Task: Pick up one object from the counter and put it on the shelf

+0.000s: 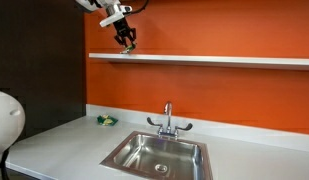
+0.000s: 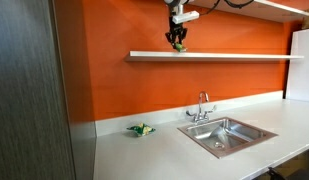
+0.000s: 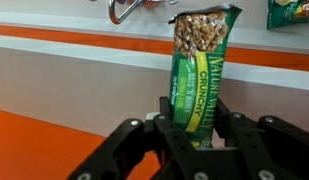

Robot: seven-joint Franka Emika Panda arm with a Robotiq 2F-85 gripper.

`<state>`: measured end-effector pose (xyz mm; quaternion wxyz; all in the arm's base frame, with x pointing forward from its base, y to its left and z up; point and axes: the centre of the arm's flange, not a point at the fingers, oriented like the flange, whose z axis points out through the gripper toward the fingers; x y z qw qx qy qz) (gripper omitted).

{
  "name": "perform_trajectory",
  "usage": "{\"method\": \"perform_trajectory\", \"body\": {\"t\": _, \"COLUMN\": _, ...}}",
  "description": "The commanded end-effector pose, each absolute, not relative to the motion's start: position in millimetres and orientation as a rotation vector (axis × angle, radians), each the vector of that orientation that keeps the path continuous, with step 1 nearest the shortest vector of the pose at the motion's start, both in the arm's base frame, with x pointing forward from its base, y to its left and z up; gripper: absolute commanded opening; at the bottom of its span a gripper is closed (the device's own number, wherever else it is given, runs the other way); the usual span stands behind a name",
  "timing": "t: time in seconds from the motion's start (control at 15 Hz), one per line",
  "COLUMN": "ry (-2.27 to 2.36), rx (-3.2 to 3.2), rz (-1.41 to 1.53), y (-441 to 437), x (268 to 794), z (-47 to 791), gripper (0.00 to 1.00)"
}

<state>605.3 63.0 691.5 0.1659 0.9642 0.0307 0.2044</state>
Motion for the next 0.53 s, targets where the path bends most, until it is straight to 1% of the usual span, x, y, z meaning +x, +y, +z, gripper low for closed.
{"method": "perform_trajectory", "body": {"t": 0.0, "ry": 0.129, "rx": 2.724, "rz": 0.550, "y": 61.5, "x": 632.5, "z": 706.1, "gripper": 0.18}}
{"method": "perform_trajectory", "body": {"t": 0.47, "ry": 0.153, "rx": 2.713, "rz": 0.564, "y": 57.0, "x": 654.2, "z": 708.2, "gripper": 0.18}}
